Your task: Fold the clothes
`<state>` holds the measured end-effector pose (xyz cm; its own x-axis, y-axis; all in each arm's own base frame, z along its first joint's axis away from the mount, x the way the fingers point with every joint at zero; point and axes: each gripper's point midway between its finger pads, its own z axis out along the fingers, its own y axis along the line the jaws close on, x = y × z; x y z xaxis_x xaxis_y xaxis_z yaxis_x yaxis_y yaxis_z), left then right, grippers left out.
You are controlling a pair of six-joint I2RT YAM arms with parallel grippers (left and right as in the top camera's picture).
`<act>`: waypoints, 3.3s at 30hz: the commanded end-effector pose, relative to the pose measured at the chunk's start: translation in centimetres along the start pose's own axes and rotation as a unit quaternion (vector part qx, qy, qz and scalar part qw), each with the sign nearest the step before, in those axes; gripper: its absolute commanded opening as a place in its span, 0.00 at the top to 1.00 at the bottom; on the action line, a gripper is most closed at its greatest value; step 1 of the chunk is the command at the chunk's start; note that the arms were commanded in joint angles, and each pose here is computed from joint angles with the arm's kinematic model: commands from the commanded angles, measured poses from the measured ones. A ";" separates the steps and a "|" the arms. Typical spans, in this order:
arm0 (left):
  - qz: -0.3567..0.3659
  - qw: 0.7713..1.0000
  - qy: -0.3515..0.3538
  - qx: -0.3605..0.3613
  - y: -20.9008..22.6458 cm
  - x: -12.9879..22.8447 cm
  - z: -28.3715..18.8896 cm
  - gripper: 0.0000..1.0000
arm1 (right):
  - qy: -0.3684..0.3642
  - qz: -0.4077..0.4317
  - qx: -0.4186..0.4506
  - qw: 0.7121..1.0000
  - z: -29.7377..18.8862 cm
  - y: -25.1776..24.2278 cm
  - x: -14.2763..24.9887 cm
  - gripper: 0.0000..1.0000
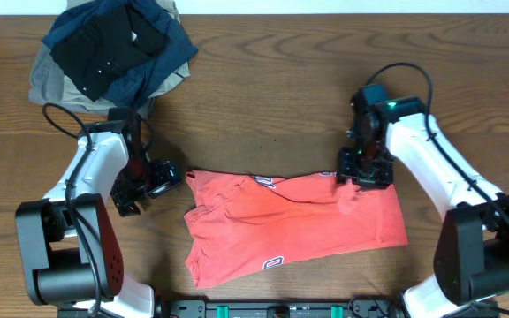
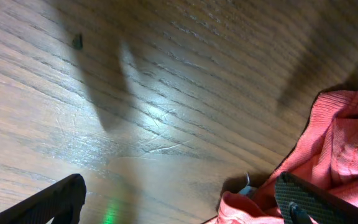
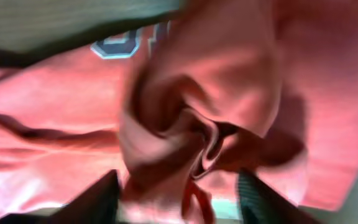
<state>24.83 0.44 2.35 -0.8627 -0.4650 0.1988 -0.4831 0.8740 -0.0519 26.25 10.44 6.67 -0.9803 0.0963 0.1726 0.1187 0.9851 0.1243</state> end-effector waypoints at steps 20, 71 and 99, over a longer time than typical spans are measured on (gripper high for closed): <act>-0.007 1.000 -0.011 0.002 -0.1 -0.3 -0.7 0.02 | 0.003 0.021 0.001 1.000 -4.6 -7.3 -1.3 0.01; -0.007 1.000 -0.011 0.002 -0.1 -0.3 -0.7 0.02 | 0.138 -0.108 -0.141 0.974 2.2 3.4 7.5 0.63; -0.007 1.000 -0.011 0.002 -0.1 -0.3 -0.7 0.02 | -0.049 -0.014 -0.014 0.999 -0.1 -2.0 0.2 0.99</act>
<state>24.72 0.43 2.36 -0.8619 -0.4649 0.2024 -0.4832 0.8741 -0.0500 26.84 8.32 7.97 -0.9977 0.0567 0.0371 0.0623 0.9830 0.1725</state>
